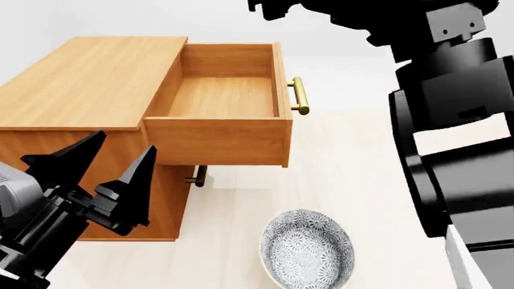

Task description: Put the chocolate pudding in the top drawer of the cabinet and close it.

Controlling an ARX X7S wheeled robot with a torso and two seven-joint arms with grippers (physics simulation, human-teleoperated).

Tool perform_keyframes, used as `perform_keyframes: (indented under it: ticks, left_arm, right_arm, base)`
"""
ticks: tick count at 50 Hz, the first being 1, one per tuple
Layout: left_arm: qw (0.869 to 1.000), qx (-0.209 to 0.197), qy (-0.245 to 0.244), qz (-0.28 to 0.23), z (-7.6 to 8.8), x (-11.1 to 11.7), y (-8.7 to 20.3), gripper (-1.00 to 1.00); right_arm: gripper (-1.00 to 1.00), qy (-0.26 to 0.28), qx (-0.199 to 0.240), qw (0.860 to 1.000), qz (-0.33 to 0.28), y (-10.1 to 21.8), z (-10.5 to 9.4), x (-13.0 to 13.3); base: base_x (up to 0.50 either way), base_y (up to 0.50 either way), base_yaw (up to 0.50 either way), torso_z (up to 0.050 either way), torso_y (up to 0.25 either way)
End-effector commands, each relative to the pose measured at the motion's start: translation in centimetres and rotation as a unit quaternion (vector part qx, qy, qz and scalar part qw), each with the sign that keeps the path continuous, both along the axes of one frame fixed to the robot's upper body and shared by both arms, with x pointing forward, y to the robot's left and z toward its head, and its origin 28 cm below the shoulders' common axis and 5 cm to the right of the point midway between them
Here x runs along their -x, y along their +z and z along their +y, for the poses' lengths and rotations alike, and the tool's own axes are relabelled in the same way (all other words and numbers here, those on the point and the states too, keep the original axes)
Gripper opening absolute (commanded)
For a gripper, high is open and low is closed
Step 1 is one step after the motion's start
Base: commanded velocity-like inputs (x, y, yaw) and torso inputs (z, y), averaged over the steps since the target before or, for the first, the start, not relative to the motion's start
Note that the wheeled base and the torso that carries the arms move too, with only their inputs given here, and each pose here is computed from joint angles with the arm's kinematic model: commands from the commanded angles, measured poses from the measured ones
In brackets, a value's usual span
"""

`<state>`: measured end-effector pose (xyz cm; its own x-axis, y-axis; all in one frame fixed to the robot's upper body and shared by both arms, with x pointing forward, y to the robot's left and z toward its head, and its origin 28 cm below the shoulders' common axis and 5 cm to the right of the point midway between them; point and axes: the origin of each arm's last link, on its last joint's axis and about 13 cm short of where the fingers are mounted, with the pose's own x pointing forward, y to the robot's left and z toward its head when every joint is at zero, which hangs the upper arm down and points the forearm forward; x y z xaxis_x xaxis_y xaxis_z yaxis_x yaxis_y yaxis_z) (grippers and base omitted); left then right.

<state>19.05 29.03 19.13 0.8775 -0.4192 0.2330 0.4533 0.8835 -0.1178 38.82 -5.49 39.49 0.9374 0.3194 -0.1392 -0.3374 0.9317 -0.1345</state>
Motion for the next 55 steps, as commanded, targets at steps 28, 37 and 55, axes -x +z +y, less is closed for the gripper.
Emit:
perform_keyframes:
  ticks: [28,37,55]
  left_arm:
    - [1.0,0.013,0.001,0.011,0.6,-0.1,-0.9,1.0]
    - [1.0,0.014,0.0,0.014,0.6,-0.2,-1.1,1.0]
    - [1.0,0.015,-0.002,0.018,0.6,-0.5,-1.3,1.0]
  right_arm:
    - [-1.0,0.033,0.031,0.997,0.057,-3.4,2.7,-1.3]
    - [-1.0,0.05,0.039,0.996,0.066,-4.1,3.1,-1.3]
    - [-1.0,0.077,0.033,0.992,0.096,-5.4,3.1,-1.4]
  base:
    - [0.0,0.0,0.0,0.0,0.0]
    - [0.0,0.0,0.0,0.0,0.001]
    - [0.0,0.0,0.0,0.0,0.0]
